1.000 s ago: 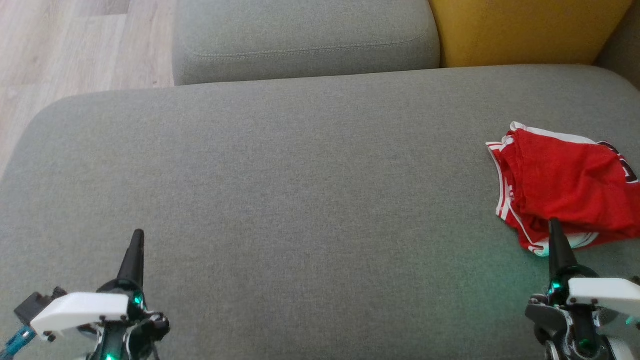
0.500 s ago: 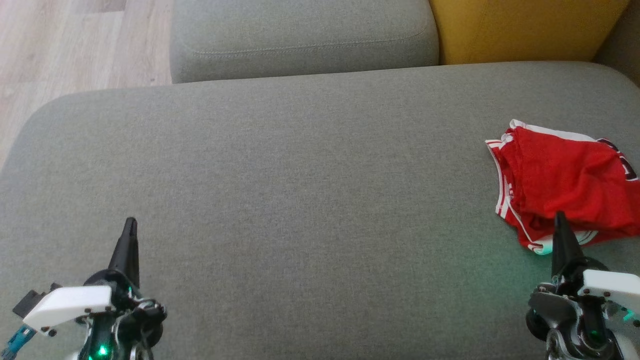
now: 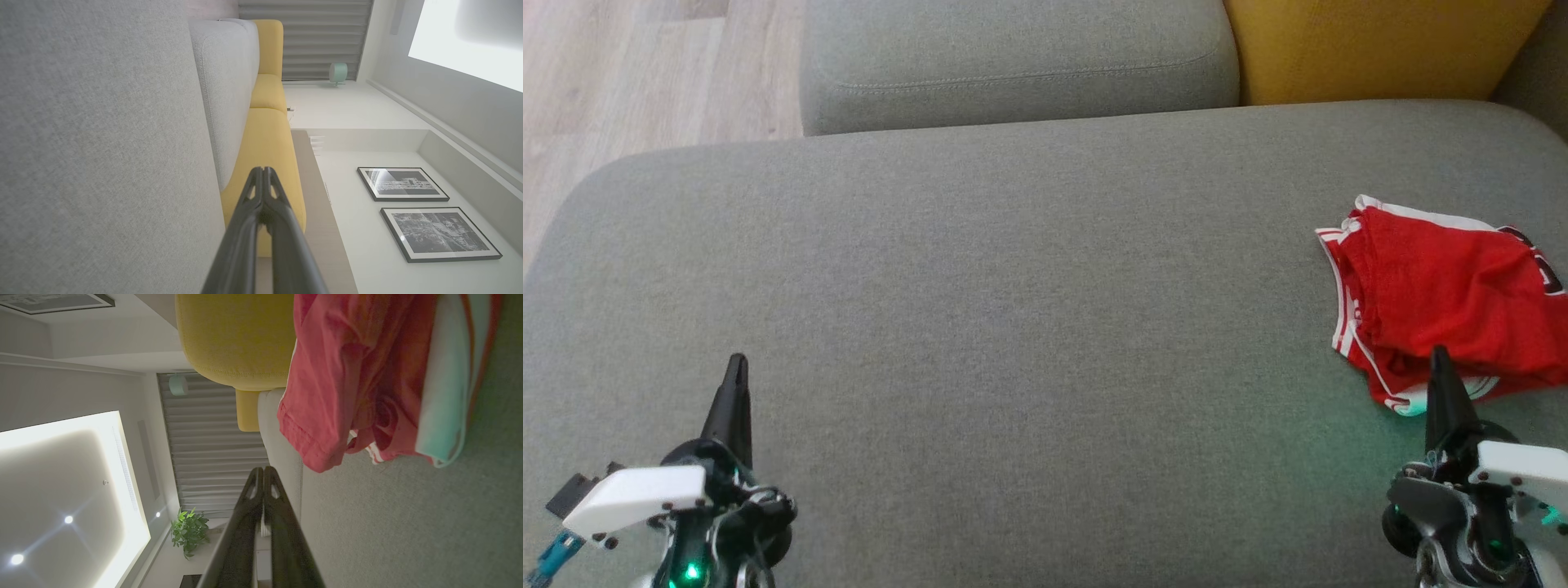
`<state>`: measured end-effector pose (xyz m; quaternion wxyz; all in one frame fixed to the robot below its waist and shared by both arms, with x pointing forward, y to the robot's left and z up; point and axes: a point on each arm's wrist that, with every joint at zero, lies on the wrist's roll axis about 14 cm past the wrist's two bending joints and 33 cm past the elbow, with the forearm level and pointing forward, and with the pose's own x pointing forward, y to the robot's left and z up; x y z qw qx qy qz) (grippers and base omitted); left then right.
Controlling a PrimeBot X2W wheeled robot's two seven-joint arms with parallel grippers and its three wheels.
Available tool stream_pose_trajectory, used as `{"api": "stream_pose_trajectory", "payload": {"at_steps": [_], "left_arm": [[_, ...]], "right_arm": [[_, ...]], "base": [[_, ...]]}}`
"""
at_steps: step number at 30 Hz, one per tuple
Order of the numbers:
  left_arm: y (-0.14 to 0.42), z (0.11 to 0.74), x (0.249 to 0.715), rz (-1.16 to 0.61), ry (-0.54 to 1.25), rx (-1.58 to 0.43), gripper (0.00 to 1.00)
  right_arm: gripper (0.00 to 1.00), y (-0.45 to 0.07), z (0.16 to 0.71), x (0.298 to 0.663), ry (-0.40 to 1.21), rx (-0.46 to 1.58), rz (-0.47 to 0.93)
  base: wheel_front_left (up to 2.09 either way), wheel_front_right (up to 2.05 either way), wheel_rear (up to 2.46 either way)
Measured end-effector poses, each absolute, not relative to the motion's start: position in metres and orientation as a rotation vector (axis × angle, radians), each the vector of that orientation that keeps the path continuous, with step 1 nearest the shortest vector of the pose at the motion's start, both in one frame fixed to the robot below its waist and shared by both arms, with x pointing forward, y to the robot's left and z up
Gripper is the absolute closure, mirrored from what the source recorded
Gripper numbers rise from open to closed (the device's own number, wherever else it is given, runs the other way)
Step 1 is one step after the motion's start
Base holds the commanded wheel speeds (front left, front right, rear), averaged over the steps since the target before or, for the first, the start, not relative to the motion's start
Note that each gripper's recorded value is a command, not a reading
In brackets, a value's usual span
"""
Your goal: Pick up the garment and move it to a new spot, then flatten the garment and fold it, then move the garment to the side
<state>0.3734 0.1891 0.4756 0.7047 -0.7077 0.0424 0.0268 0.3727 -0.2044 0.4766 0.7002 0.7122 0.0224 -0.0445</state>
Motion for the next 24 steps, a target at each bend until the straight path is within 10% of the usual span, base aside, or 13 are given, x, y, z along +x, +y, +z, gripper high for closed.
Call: {"api": "stream_pose_trajectory", "payload": {"at_steps": [24], "left_arm": [[0.1891, 0.4756, 0.3734, 0.06, 0.094, -1.574, 1.0]], "right_arm": [[1.0, -0.2051, 0.4764, 0.3726, 0.051, 1.588, -0.098]], "base": [[0.0, 0.0, 0.0]]}}
